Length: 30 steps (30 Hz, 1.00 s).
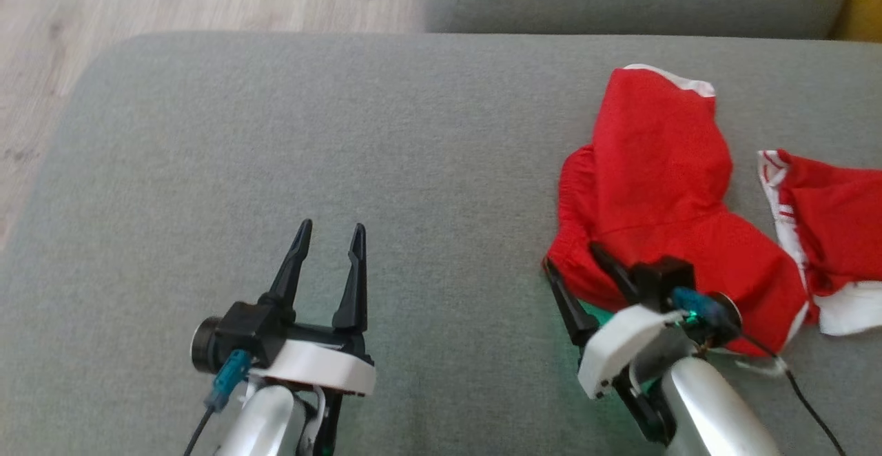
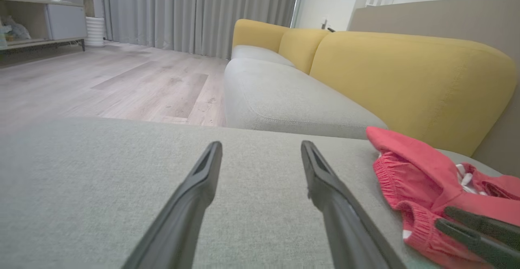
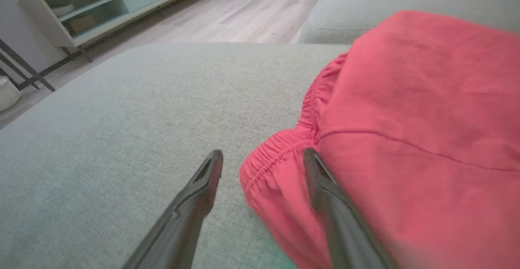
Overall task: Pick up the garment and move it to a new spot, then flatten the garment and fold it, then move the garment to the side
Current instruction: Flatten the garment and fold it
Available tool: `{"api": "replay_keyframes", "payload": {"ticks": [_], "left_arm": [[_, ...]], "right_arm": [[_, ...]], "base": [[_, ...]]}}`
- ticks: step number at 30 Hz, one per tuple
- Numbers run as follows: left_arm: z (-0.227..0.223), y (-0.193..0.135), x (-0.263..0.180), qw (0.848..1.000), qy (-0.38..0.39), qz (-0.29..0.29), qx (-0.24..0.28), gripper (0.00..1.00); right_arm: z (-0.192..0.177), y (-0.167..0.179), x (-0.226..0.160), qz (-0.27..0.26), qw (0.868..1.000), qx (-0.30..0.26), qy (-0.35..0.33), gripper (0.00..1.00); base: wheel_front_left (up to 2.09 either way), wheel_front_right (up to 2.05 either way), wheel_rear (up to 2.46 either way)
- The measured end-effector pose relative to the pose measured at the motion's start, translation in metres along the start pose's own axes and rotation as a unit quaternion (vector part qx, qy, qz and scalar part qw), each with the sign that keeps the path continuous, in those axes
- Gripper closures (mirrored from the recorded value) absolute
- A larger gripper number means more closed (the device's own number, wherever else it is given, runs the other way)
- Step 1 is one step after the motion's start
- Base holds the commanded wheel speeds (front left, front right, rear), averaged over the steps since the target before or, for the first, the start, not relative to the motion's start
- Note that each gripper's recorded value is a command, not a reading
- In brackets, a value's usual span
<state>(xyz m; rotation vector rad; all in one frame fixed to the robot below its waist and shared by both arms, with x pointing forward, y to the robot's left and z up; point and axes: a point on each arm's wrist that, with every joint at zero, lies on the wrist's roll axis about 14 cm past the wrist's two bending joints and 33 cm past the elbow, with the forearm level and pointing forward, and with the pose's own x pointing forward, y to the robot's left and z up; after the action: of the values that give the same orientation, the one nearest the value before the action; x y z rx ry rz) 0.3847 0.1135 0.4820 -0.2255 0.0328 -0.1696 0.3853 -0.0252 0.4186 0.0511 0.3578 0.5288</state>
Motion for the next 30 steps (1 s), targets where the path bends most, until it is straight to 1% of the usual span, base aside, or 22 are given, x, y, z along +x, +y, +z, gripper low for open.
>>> {"api": "replay_keyframes", "payload": {"ticks": [5, 8, 13, 14, 17, 20, 22, 26, 29, 30], "left_arm": [[-0.007, 0.007, -0.001, 1.000, 0.011, 0.011, -0.005, 0.00], [-0.006, 0.007, 0.001, 1.000, 0.011, 0.011, -0.004, 0.00], [-0.008, 0.011, 0.002, 1.000, 0.013, 0.018, -0.007, 0.00], [-0.009, 0.011, 0.002, 1.000, 0.015, 0.018, -0.007, 0.00], [-0.010, 0.012, 0.002, 1.000, 0.016, 0.019, -0.007, 0.00], [-0.009, 0.013, 0.002, 1.000, 0.015, 0.020, -0.007, 0.00], [-0.008, 0.013, 0.003, 1.000, 0.014, 0.021, -0.006, 0.00], [-0.006, 0.015, 0.002, 1.000, 0.011, 0.024, -0.004, 0.00], [-0.005, 0.019, 0.000, 0.999, 0.010, 0.030, -0.004, 0.00], [-0.005, 0.019, 0.000, 0.999, 0.010, 0.030, -0.004, 0.00]], "right_arm": [[-0.032, -0.003, 0.016, 0.008, 0.997, -0.007, 0.081, 0.00], [-0.040, -0.006, 0.023, 0.008, 0.995, -0.013, 0.100, 0.00], [-0.040, -0.015, 0.035, 0.003, 0.993, -0.024, 0.113, 0.00], [-0.040, -0.017, 0.039, 0.002, 0.993, -0.019, 0.113, 1.00], [-0.035, -0.021, 0.042, -0.003, 0.995, -0.003, 0.096, 1.00], [-0.026, -0.015, 0.045, 0.010, 0.998, 0.001, 0.070, 1.00], [-0.016, -0.004, 0.049, 0.028, 0.999, -0.002, 0.044, 1.00], [0.020, 0.022, 0.062, 0.071, 0.997, -0.003, -0.016, 1.00], [0.039, 0.045, 0.069, 0.109, 0.993, -0.010, -0.042, 1.00], [0.039, 0.045, 0.069, 0.109, 0.993, -0.010, -0.042, 1.00]], "base": [[0.00, 0.00, 0.00], [0.00, 0.00, 0.00], [0.00, 0.00, 0.00], [0.00, 0.00, 0.00], [0.00, 0.00, 0.00], [0.00, 0.00, 0.00], [0.00, 0.00, 0.00], [0.00, 0.00, 0.00], [0.00, 0.00, 0.00], [0.00, 0.00, 0.00]]}}
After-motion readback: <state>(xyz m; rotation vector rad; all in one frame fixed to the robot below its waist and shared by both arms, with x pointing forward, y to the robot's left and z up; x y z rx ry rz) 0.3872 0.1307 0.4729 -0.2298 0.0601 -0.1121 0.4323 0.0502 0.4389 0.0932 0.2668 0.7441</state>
